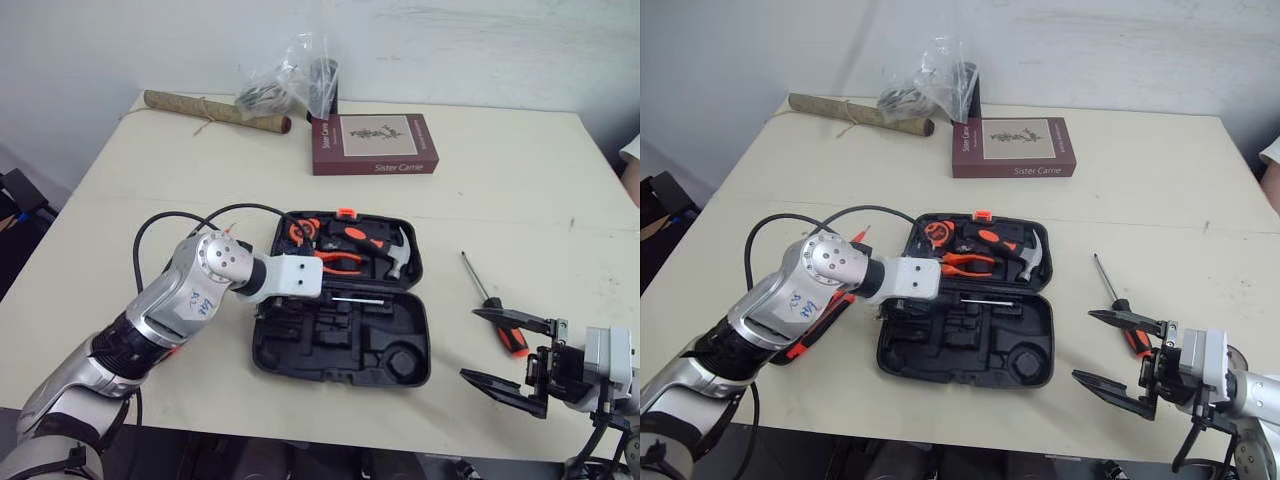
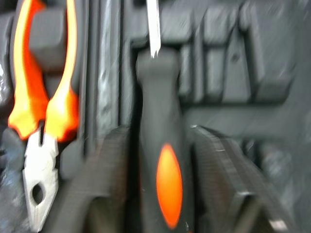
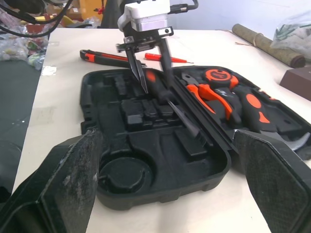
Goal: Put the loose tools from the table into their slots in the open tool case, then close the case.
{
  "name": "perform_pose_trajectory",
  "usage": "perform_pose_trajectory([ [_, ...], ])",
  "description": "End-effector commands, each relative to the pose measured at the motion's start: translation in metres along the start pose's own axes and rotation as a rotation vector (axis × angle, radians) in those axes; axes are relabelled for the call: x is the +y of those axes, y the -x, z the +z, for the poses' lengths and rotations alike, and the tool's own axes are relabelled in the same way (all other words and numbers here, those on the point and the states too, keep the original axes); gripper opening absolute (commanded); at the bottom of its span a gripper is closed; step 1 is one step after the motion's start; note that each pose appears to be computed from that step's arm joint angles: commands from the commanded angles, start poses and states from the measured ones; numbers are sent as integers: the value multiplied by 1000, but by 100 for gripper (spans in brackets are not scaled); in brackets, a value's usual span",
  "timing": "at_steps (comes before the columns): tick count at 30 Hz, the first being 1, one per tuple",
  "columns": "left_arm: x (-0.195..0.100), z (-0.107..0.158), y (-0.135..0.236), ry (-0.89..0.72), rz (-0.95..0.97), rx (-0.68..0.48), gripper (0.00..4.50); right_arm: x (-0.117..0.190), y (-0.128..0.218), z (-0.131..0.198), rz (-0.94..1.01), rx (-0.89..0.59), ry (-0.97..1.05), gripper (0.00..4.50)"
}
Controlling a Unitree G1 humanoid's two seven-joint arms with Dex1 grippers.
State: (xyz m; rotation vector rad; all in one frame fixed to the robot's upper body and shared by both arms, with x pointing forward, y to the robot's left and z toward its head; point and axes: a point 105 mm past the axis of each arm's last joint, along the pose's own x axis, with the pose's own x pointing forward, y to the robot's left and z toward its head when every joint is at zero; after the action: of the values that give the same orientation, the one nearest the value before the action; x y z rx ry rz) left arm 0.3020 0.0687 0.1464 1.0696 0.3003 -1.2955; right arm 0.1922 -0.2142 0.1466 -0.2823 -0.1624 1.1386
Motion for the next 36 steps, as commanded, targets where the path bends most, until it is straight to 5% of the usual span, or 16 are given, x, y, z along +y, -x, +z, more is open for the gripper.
perform_pose_trajectory([
  [1, 7, 20, 18, -52, 44, -106, 348, 1, 0, 4, 7, -19, 15, 450],
  [6, 3, 24, 33, 62, 63, -232, 348, 0, 1, 3, 10, -20, 14, 450],
  [11, 20, 13, 30, 200, 199, -453, 200, 0, 0, 2, 14, -24, 7, 450],
  [15, 15, -3, 14, 293, 200, -464, 6, 0, -1, 2, 14, -28, 7, 450],
  [26, -17, -25, -25, 312, 81, -379, 2, 0, -3, -2, -9, -24, 3, 450],
  [36, -52, -71, -57, 438, -51, -65, 2, -2, -4, -5, -47, -25, -4, 450],
])
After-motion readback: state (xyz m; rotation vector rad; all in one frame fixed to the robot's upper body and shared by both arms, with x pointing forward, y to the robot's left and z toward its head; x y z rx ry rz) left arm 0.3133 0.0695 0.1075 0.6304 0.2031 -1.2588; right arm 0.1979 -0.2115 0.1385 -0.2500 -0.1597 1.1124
